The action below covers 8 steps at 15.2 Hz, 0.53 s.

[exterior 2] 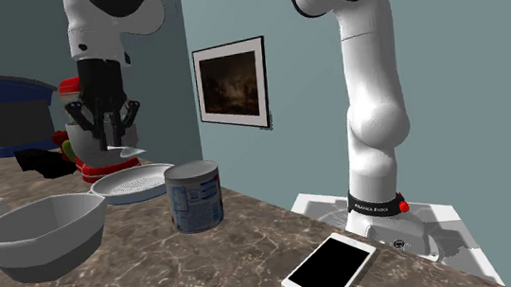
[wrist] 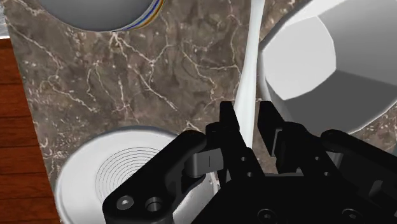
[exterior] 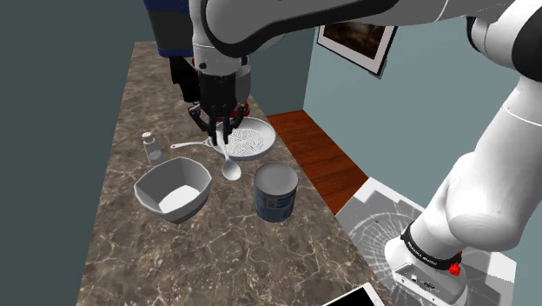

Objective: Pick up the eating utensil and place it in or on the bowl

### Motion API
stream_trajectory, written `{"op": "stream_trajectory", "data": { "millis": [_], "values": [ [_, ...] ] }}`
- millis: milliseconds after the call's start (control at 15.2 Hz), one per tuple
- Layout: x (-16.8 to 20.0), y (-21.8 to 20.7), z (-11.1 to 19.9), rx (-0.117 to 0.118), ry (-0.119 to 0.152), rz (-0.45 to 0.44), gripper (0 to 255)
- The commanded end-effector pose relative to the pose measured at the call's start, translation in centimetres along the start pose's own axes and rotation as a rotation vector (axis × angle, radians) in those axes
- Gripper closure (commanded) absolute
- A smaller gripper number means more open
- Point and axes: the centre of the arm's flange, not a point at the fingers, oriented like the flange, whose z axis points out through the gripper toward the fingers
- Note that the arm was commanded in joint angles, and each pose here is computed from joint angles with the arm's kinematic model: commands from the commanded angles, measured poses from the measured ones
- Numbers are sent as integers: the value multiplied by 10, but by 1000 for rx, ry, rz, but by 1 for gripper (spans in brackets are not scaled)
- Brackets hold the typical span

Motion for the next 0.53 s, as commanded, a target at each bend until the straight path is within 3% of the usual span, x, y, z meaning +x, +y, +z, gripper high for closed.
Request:
{"op": "stream_trajectory", "data": {
  "millis": [0, 462],
  "values": [
    [5, -29, 1, 1, 0, 2, 255],
    [29, -118, 4, 1, 0, 2, 255]
  ]
}}
